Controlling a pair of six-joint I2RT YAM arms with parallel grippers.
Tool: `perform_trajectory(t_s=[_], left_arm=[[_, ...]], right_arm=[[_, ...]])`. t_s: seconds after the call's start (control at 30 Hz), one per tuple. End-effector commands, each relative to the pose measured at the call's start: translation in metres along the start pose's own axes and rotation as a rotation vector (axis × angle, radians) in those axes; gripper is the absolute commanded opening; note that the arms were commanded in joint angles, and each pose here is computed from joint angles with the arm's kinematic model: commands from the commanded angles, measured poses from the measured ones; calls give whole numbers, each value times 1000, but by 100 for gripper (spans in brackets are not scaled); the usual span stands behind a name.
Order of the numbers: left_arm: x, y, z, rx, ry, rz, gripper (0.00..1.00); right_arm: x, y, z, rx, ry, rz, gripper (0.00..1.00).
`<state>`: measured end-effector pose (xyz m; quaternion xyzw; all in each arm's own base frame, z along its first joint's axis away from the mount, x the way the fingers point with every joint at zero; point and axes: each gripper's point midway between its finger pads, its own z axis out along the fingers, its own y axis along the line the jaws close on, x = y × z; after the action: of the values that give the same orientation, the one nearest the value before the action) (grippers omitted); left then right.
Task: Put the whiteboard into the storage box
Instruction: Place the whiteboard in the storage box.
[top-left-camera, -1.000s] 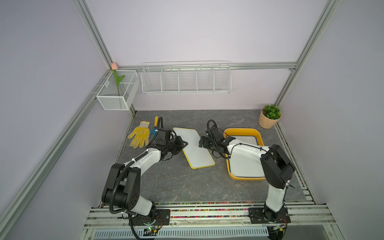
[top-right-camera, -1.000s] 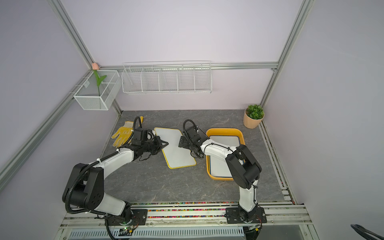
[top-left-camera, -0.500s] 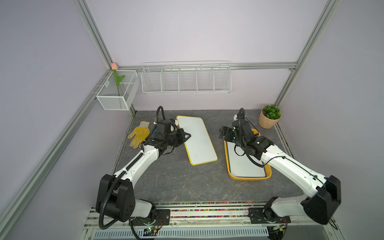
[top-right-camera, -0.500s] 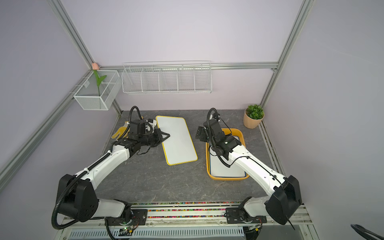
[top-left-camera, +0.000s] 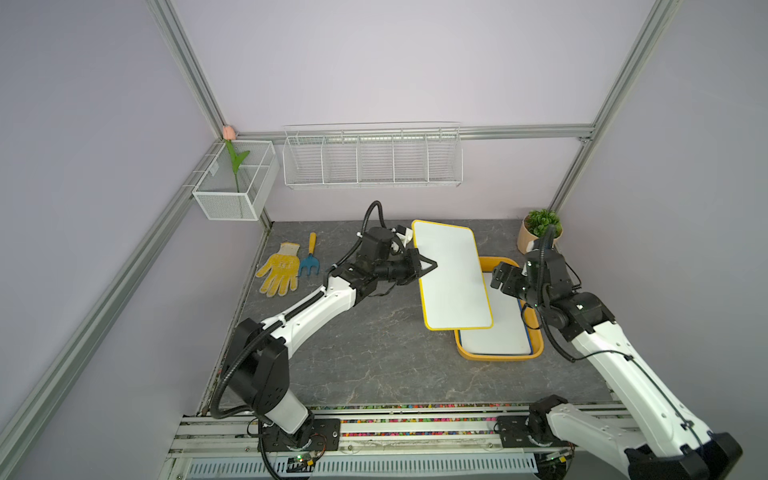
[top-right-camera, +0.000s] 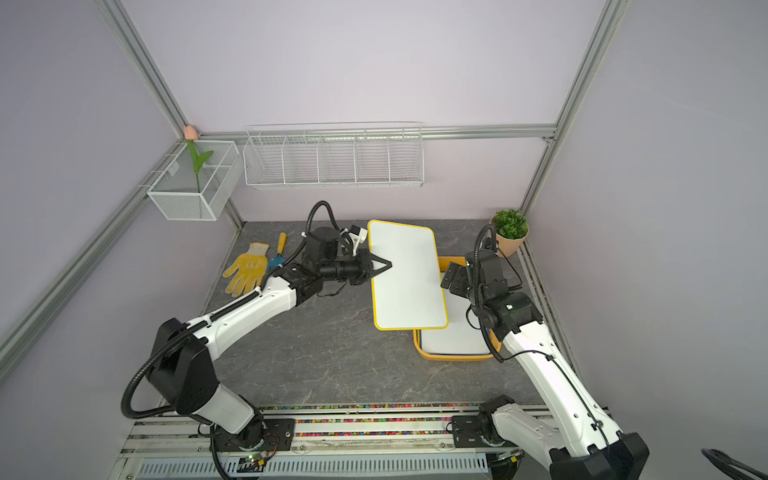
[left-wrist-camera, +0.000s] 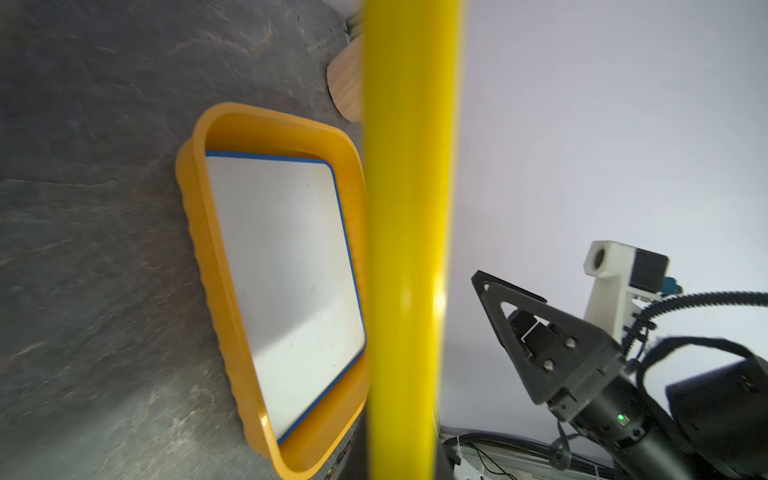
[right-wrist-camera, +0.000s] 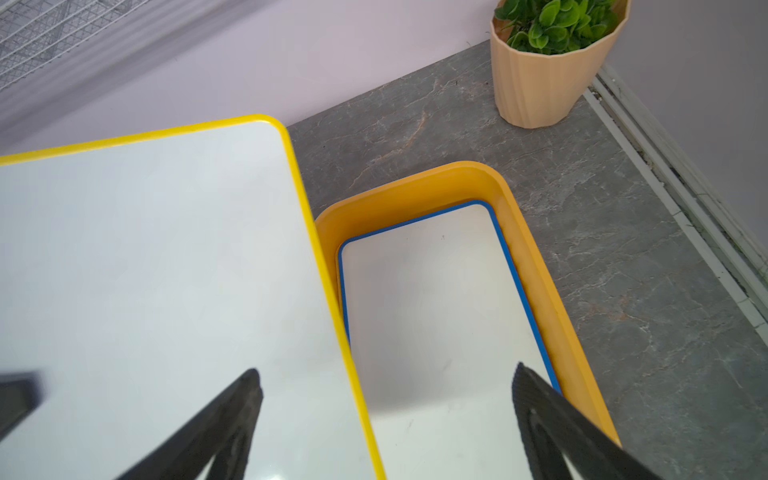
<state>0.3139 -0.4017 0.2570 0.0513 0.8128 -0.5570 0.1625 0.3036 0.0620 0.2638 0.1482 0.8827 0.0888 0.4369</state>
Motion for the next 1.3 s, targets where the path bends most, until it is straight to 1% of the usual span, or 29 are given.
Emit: perform_trajectory(t_s=[0.0, 0.07, 0.1, 0.17, 0.27, 0.37, 0.57, 0.73, 0.93, 0.97, 1.13, 1.17, 1.27], left_arm=[[-2, -27, 33, 110, 10, -13, 0], [5, -27, 54, 126, 36, -22, 0], [8, -25, 63, 130, 48, -58, 0], [13, -26, 80, 144, 63, -72, 0], [19, -23, 101, 148, 76, -93, 0], [25, -12, 119, 132, 89, -114, 0], [32, 9, 144, 102, 97, -150, 0], [37, 30, 154, 53, 93, -157, 0], [42, 42, 165, 13, 108, -148, 0], [43, 43, 166, 8, 113, -152, 4], [46, 50, 165, -50, 136, -157, 46], [47, 52, 163, -70, 143, -155, 51], [48, 55, 159, -128, 160, -149, 60]], right_arm=[[15, -13, -2, 18, 65, -30, 96], [15, -17, -2, 23, 75, -29, 95], [15, -18, -1, 23, 78, -27, 96], [14, -19, -2, 15, 80, -27, 96], [15, -20, -2, 12, 83, -28, 96], [16, -22, -2, 8, 82, -23, 96], [21, -24, -1, 2, 93, -21, 96], [25, -24, 3, -6, 103, -16, 96], [32, -26, 10, 0, 131, -16, 95], [34, -25, 12, -1, 139, -13, 96], [40, -25, 16, -9, 150, -3, 95], [40, -25, 17, -7, 151, 0, 95], [42, -26, 18, -7, 151, 4, 95]])
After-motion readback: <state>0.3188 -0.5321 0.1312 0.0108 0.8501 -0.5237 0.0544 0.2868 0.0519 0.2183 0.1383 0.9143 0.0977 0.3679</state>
